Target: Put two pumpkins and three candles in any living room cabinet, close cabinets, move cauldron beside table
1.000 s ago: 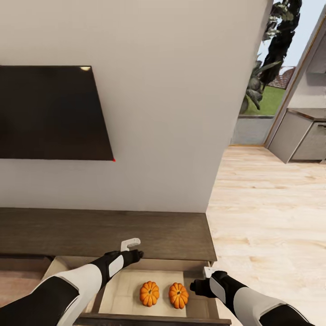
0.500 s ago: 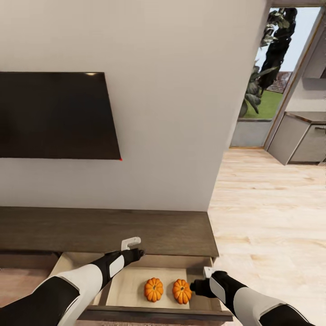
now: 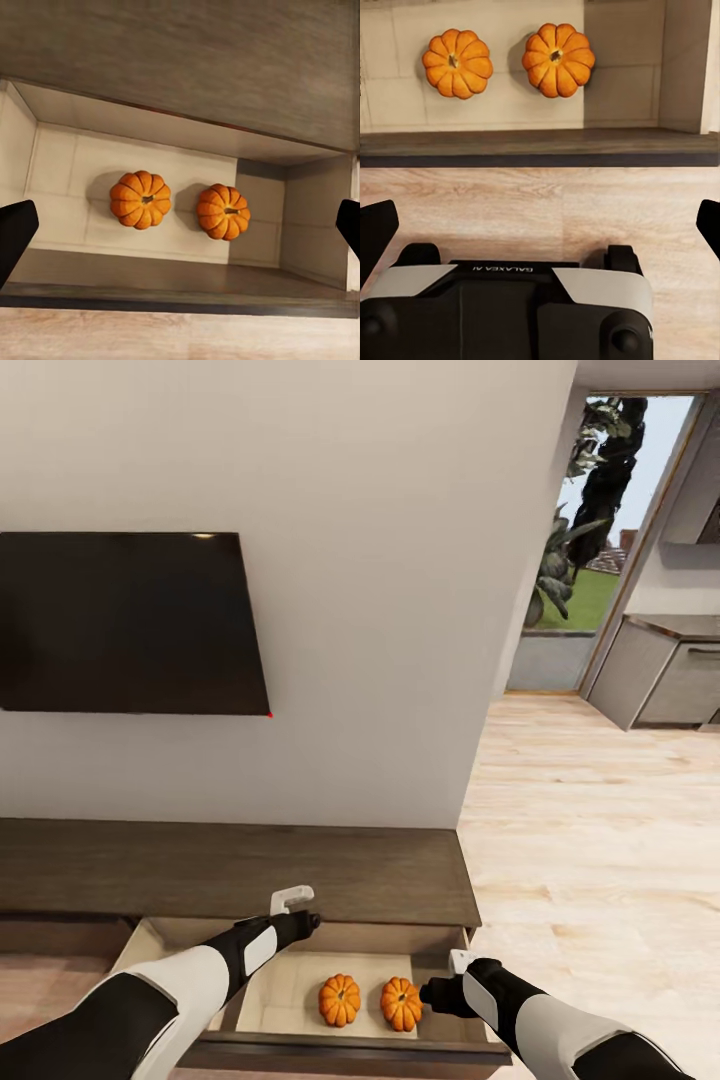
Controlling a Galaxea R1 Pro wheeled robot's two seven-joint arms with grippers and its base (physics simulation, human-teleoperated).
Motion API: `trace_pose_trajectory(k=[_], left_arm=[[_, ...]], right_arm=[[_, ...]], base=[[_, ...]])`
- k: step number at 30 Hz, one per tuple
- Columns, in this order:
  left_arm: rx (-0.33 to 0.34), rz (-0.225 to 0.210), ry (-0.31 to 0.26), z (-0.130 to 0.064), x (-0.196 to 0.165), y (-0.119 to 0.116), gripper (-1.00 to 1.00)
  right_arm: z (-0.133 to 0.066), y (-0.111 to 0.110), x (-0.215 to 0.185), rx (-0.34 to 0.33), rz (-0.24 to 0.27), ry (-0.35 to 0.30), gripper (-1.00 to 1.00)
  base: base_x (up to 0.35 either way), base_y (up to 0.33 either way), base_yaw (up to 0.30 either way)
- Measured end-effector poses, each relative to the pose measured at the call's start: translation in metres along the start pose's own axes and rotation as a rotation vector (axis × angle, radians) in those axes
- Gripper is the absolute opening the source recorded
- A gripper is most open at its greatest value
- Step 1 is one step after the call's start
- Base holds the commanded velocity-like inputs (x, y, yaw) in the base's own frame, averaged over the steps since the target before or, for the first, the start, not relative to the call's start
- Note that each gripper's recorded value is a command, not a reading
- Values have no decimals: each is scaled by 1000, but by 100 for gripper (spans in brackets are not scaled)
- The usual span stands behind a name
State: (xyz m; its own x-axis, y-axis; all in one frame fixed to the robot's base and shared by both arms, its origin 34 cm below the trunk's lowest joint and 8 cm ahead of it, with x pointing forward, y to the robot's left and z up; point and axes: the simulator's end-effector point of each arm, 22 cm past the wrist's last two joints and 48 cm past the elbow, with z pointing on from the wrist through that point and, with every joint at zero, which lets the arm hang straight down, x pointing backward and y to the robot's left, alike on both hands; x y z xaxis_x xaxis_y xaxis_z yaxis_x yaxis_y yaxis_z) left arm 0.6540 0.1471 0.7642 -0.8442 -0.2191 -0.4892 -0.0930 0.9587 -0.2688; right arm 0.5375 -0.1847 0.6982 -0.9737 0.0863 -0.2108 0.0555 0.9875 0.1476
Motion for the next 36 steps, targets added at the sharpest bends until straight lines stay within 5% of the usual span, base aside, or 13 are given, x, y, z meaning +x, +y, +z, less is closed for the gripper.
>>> trace_pose_trajectory(k=[22, 27, 36], left_arm=[[7, 2, -39, 4, -18, -3, 100], [9, 9, -113, 2, -36, -4, 100], [4, 12, -144, -3, -44, -3, 100]], right_arm=[[3, 1, -19, -3, -6, -36, 100], [2, 2, -23, -4, -6, -45, 100], [-3, 3, -29, -5, -8, -60, 100]], base=[[0, 0, 0], [0, 0, 0], [-161, 0, 0]])
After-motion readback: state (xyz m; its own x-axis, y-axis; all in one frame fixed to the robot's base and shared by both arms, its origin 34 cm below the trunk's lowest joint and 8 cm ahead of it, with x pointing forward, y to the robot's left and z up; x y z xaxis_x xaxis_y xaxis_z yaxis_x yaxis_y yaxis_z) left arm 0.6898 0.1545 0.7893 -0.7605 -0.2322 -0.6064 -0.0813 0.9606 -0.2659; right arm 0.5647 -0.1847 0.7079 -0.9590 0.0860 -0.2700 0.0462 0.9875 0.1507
